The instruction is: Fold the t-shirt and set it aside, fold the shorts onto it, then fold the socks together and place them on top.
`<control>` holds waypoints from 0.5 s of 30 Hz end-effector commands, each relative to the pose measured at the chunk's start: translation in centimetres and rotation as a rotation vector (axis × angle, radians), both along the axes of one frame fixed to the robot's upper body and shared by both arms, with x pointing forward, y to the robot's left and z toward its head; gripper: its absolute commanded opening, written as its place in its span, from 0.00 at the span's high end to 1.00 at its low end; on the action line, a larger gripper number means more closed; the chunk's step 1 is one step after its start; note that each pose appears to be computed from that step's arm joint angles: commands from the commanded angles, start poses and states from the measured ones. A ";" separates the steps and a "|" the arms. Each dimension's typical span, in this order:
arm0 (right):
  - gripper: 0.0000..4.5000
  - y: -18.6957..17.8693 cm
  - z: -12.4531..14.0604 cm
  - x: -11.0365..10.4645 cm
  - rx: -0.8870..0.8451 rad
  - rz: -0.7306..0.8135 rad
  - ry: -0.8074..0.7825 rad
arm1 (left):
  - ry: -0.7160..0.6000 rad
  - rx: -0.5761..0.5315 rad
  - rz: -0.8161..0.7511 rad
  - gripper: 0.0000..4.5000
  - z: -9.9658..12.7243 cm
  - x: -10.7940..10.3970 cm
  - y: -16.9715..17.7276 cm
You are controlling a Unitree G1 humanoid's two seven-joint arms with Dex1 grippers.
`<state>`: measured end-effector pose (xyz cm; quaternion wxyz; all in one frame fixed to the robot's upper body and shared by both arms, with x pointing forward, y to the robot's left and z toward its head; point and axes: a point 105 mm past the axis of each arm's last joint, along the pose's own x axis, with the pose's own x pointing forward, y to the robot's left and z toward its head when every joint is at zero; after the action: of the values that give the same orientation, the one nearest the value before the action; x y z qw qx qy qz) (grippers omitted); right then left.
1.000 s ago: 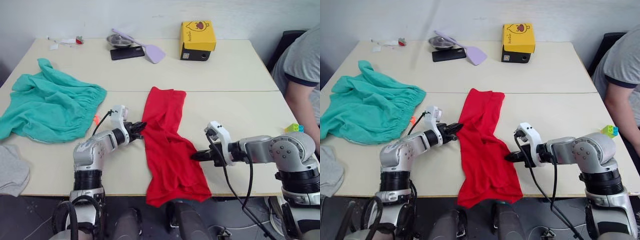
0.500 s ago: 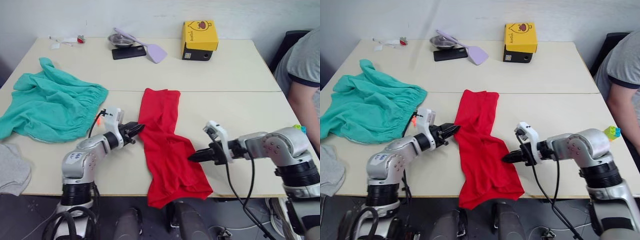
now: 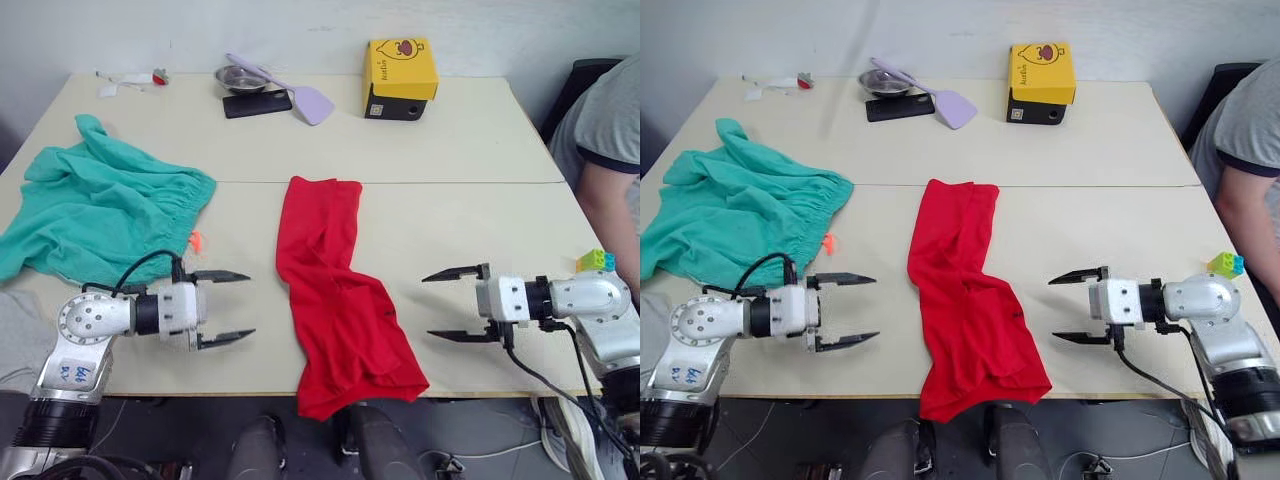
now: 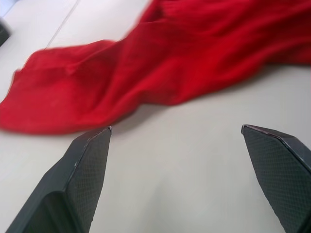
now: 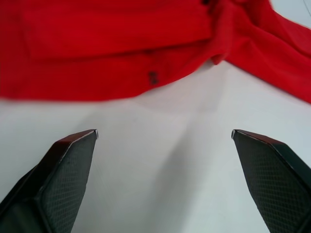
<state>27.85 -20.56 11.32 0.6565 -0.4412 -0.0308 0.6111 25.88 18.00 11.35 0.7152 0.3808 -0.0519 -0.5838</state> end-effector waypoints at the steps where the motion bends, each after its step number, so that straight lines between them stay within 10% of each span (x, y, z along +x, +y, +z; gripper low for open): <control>1: 0.00 0.7 -0.8 -1.0 -0.026 0.135 -0.097 | -0.103 0.072 -0.103 0.00 -1.3 -0.7 -1.1; 15: 0.00 4.7 -4.0 -4.5 0.017 0.367 -0.120 | -0.140 0.083 -0.414 0.00 -4.2 -2.2 -8.2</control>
<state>24.78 -16.89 9.08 0.5645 -0.4678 -0.1675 0.6592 24.32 10.55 8.84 0.5793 0.4331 -0.1728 -0.6686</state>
